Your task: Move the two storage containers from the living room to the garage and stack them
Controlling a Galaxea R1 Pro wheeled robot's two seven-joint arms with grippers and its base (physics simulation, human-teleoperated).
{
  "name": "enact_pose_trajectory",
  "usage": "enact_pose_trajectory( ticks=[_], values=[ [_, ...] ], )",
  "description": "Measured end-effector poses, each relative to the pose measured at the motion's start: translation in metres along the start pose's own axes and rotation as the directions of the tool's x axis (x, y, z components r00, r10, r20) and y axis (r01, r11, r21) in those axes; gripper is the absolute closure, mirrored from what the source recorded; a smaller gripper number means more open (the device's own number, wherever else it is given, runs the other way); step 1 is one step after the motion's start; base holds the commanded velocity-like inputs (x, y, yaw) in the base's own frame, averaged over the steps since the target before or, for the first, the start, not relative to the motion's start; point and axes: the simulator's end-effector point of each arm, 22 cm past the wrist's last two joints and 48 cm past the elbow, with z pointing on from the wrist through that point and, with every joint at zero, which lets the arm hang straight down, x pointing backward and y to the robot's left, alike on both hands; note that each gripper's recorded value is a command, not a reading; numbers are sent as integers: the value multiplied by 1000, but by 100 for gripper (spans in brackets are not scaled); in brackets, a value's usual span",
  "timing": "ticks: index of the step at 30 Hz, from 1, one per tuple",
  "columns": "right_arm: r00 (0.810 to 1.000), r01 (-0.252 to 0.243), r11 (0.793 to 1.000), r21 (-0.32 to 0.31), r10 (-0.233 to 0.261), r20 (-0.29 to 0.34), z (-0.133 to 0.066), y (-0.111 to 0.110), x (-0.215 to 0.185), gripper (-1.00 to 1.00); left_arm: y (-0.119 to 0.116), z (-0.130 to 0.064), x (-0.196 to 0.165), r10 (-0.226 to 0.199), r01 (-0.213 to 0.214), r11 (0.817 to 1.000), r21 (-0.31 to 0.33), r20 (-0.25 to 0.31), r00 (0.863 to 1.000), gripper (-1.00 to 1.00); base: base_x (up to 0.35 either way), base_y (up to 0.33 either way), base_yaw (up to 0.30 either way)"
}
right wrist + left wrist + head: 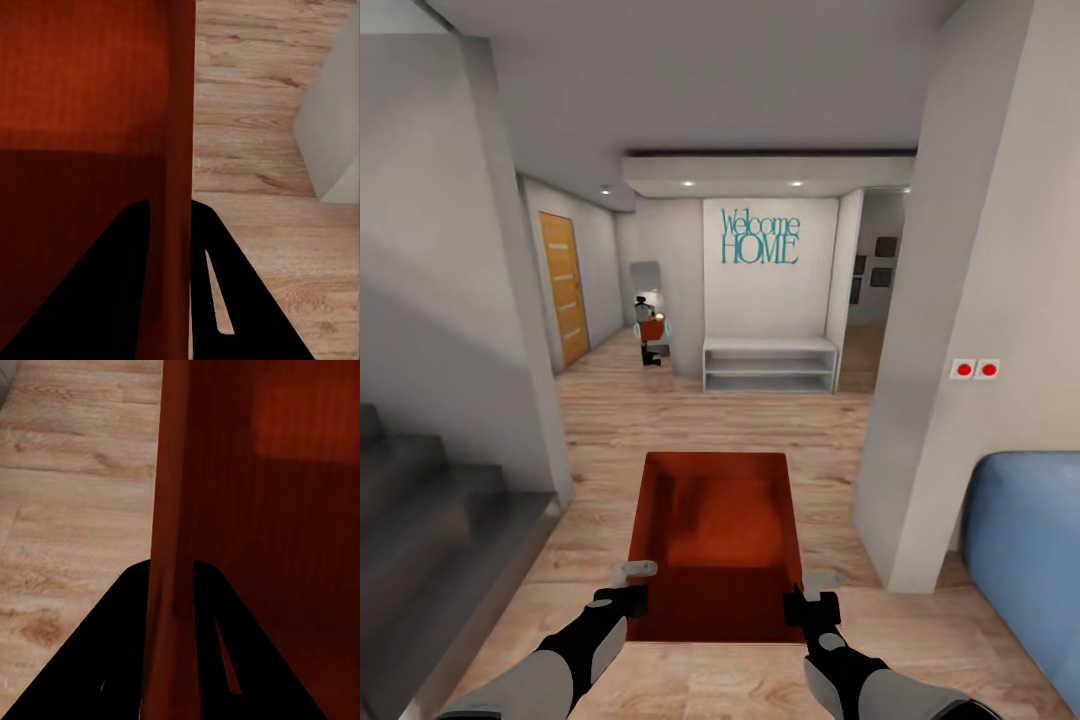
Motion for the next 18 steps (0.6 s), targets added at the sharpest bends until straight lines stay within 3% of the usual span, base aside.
enact_pose_trajectory(
  ticks=[18],
  values=[
    [1000,0,1000,0,0,0,0,1,0,100,1,0,0,0,0,1000,0,0,1000,100,322,0,0]
  ],
)
